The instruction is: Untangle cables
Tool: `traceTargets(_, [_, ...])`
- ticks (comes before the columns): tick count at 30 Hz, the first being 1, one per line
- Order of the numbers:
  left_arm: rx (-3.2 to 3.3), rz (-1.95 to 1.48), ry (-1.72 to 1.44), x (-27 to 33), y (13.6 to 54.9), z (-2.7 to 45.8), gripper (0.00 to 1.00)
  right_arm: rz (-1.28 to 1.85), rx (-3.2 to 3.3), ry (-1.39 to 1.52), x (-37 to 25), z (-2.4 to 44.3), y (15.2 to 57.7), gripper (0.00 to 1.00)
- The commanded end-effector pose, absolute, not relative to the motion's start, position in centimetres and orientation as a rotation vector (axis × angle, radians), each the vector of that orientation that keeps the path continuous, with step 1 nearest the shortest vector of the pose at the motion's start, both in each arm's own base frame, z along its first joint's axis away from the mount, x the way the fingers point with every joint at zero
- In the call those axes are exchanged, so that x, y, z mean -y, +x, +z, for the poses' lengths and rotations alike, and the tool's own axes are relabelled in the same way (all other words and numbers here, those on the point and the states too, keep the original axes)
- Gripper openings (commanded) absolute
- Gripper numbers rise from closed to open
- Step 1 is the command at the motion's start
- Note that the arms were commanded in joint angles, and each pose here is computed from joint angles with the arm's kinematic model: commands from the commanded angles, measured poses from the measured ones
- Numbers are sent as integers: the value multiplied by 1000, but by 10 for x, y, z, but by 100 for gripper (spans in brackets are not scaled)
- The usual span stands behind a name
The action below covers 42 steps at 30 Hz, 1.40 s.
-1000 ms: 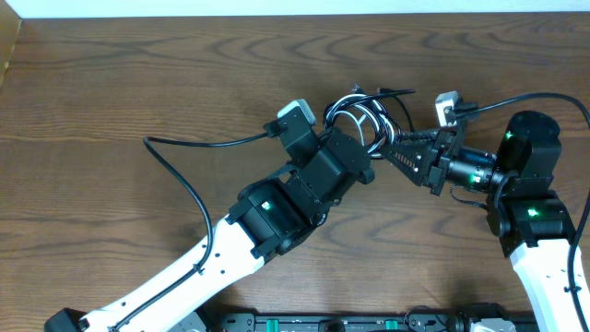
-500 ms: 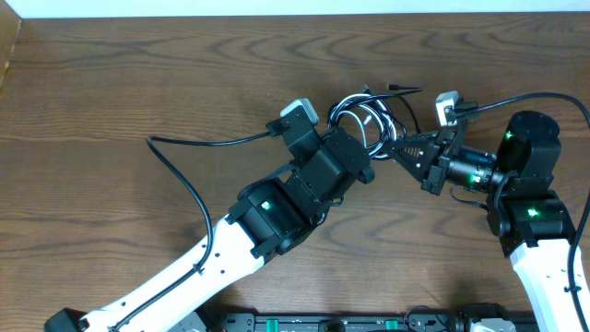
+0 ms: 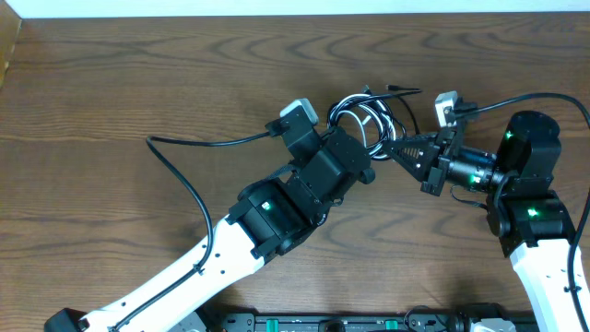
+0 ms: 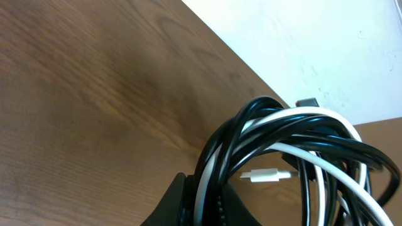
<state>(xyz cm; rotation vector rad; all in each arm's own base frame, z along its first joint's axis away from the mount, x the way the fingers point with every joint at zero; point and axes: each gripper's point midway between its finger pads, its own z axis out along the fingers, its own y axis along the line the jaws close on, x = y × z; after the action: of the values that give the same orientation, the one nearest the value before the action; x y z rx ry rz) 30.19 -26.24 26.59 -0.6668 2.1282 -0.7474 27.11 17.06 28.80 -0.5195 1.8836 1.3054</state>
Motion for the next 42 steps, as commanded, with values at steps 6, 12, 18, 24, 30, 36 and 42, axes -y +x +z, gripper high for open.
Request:
traceTargets(6, [-2040, -740, -792, 251, 311, 272, 7, 1397, -1654, -863, -185, 312, 233, 1])
traceTargets(12, [-1987, -701, -842, 237, 319, 275, 8, 1426, -1615, -911, -186, 315, 225, 1])
traceTargets(18, [-1957, -708, -914, 228, 326, 275, 7, 1438, -1552, -986, -190, 317, 216, 1])
traceTargets(24, [-1930, -697, -964, 216, 334, 275, 8, 1438, -1547, -995, -191, 317, 215, 1])
traceTargets(30, [-1888, -683, -1034, 200, 344, 275, 7, 1438, -1547, -995, -191, 317, 215, 1])
traceTargets(36, [-1881, -658, -1042, 190, 349, 274, 7, 1407, -1568, -971, -191, 315, 220, 9])
traceTargets(42, [-1961, -558, -845, 193, 348, 274, 8, 1341, -1739, -759, -185, 305, 248, 89])
